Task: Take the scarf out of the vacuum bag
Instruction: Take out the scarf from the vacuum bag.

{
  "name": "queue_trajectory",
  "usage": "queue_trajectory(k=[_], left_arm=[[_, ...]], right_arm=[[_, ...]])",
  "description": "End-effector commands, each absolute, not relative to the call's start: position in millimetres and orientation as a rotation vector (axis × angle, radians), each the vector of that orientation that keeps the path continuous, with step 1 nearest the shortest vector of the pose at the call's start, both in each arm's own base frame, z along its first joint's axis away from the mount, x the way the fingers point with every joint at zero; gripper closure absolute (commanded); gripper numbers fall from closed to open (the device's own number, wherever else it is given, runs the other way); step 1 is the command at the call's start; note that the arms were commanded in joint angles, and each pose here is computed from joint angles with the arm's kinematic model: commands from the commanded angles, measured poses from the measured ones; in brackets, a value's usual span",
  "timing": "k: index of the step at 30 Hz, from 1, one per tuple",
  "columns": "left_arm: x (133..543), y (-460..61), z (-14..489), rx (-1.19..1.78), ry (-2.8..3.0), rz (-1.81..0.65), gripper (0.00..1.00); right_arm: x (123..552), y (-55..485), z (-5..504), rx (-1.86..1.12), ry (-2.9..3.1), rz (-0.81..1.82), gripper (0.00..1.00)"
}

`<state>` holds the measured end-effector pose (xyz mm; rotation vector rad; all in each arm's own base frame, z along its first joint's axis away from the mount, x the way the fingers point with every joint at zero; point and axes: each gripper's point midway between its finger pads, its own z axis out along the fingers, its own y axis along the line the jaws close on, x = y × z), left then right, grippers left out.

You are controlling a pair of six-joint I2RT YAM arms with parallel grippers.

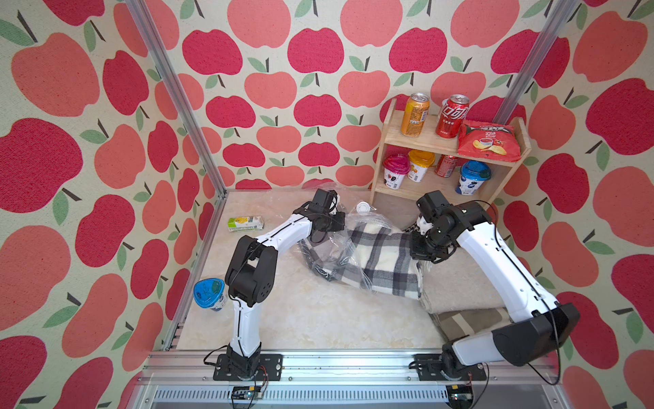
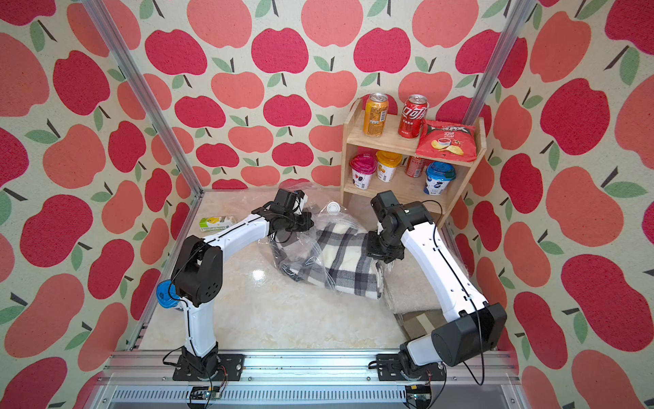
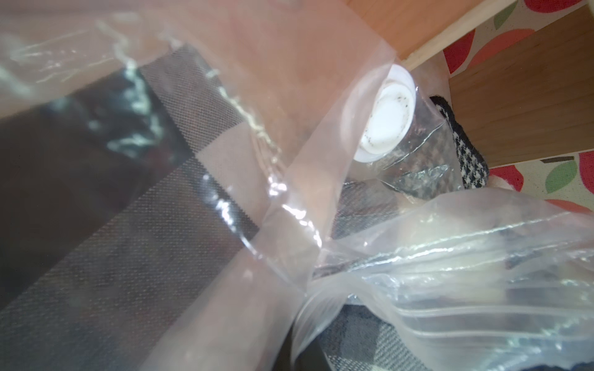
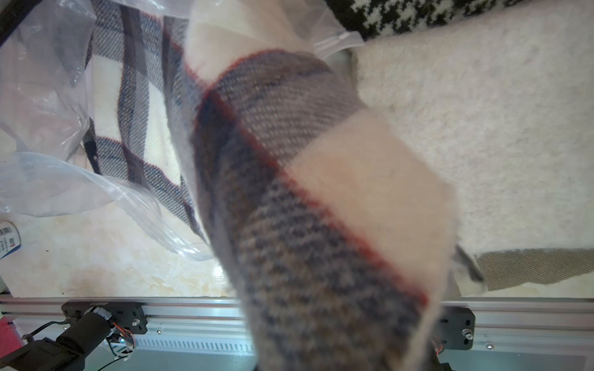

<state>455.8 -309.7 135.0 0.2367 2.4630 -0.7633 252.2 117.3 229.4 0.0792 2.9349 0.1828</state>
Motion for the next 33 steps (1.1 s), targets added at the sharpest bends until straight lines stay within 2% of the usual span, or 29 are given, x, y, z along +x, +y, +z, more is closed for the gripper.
queue_trajectory(k=[1,15,33], left_arm=[[469,-306,139,0.195,2.454,-0.754,1.0],[466,-304,150,0.207,2.444,-0.732,1.0],[457,-307,147,0.255,2.452,-0.705,1.0]], right_arm=[[258,78,242,0.106,2.896,-0.055,1.0],[284,27,249,0.204,2.831,-0.22,1.0],[264,-28,266,0.323,2.802,-0.34,1.0]])
